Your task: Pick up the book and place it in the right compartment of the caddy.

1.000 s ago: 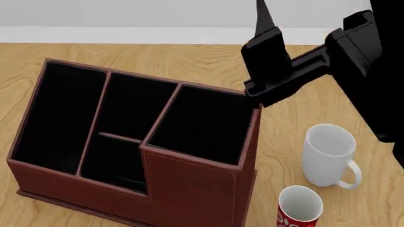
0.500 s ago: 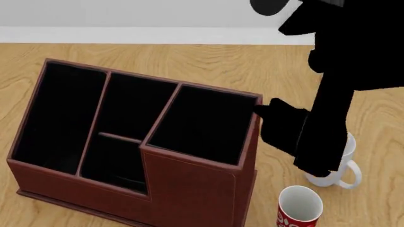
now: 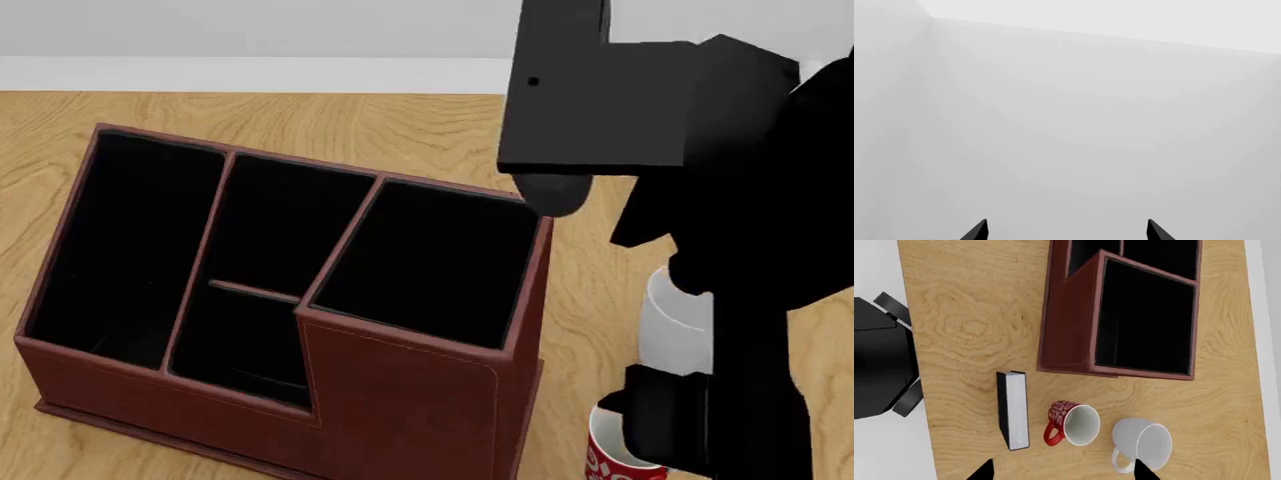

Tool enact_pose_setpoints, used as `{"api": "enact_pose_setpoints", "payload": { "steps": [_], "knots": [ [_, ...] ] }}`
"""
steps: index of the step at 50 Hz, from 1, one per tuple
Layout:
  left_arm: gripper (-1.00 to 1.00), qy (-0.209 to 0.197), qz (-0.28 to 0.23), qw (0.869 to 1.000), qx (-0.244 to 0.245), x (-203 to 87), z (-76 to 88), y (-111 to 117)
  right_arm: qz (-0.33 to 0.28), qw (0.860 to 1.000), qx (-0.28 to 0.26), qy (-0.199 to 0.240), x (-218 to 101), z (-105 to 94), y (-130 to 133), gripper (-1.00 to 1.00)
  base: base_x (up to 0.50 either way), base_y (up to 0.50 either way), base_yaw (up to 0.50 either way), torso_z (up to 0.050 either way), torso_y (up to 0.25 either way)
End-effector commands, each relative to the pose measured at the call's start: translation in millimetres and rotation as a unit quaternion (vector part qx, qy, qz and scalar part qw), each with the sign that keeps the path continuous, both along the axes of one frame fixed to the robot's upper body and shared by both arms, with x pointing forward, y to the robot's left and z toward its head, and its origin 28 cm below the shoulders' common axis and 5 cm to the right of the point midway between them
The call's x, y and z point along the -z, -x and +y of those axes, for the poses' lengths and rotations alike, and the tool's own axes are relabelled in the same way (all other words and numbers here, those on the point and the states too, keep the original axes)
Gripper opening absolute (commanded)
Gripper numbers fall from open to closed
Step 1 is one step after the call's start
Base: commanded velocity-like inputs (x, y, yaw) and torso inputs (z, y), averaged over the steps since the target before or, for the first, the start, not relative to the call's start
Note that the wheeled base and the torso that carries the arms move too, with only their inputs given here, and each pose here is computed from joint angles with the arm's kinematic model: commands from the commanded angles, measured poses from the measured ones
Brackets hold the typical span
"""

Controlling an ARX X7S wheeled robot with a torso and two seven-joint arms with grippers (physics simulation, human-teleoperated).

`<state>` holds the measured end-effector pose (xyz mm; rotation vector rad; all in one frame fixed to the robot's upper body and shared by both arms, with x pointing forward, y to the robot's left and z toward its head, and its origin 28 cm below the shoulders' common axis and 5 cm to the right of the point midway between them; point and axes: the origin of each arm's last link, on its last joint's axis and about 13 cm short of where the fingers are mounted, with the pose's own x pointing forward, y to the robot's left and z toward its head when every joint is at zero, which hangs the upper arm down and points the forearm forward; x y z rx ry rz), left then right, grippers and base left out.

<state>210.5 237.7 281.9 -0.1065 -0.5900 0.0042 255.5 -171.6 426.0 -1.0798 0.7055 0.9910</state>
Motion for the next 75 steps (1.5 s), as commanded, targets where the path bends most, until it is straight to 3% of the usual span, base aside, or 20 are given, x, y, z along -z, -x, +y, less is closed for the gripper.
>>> {"api": "enact_pose_setpoints", "payload": {
  "steps": [1,24,75],
  "knots": [
    [1.0,0.002,0.001,1.0,0.003,1.5,-0.3,-0.8,0.044,0.999,-0.018,0.022,19.7,4.8,-7.9,1.0,0.0,0.0,0.0,0.0,0.0],
    [1.0,0.006,0.004,1.0,-0.004,3.9,2.4,1.6,0.081,0.996,-0.023,0.034,88.7,11.3,-51.0,1.0,0.0,0.0,0.0,0.0,0.0],
    [1.0,0.011,0.015,1.0,-0.015,12.6,5.8,1.2,0.158,0.987,-0.015,0.036,183.5,5.7,-58.4,1.0,0.0,0.0,0.0,0.0,0.0]
  ]
}}
